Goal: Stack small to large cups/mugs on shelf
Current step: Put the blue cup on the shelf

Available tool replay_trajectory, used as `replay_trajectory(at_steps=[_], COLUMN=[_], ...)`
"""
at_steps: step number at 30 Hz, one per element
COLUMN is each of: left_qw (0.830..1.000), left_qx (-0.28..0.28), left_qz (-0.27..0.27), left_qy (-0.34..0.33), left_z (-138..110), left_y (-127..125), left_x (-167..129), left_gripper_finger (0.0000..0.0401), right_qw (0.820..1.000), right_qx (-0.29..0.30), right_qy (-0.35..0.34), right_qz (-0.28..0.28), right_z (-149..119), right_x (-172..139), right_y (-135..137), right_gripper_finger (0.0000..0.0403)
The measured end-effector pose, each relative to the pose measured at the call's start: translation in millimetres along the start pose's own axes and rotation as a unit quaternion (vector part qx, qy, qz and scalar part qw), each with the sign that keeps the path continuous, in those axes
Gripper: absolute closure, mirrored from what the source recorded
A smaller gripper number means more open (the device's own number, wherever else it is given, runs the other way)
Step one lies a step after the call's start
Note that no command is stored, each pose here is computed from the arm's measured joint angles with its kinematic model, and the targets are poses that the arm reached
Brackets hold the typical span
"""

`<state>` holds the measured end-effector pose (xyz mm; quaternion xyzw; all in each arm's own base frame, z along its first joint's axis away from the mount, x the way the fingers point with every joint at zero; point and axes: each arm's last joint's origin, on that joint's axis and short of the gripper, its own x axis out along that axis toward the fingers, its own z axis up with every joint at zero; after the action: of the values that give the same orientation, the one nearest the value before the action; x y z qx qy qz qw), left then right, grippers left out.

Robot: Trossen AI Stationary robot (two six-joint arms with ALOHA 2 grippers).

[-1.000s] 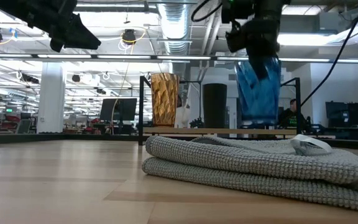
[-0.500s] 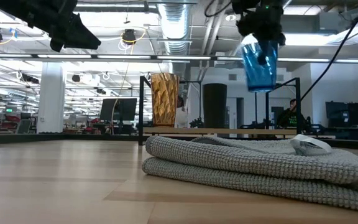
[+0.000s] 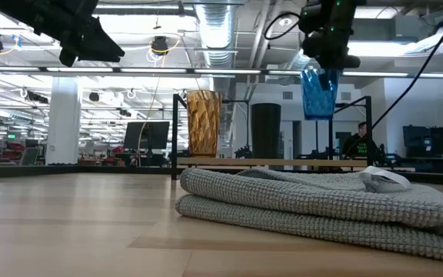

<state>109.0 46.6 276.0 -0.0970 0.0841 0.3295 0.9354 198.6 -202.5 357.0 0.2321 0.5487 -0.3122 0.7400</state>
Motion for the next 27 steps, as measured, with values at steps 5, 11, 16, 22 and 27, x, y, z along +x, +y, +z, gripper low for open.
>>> replay_trajectory(at_steps=[5, 11, 16, 22, 27], left_qw=[1.0, 1.0, 0.999, 0.999, 0.999], left_qx=[-0.011, -0.013, -0.03, -0.035, -0.047], left_qz=[0.0, 0.0, 0.011, 0.012, 0.012], left_qy=[0.0, 0.0, -0.003, -0.003, -0.003], left_z=[0.0, 0.0, 0.1, 0.1, 0.1], left_y=[0.0, 0.0, 0.7, 0.7, 0.7], left_x=[0.0, -0.1, 0.0, -0.1, 0.0], left_gripper_finger=[0.0282, 0.0282, 0.0282, 0.0282, 0.0282], right_qw=[1.0, 1.0, 0.999, 1.0, 1.0], right_qx=[-0.002, -0.018, -0.025, -0.019, -0.018], right_qy=[-0.01, -0.001, 0.008, 0.014, 0.012], right_qz=[0.012, 0.018, 0.019, 0.018, 0.014], right_z=[2.0, -1.4, -5.7, -10.7, -12.6], right_x=[10.3, 34.9, 52.9, 68.7, 75.3], right_y=[-9.7, -12.3, -15.7, -20.7, -28.9], right_gripper_finger=[0.0389, 0.0389, 0.0389, 0.0389, 0.0389])
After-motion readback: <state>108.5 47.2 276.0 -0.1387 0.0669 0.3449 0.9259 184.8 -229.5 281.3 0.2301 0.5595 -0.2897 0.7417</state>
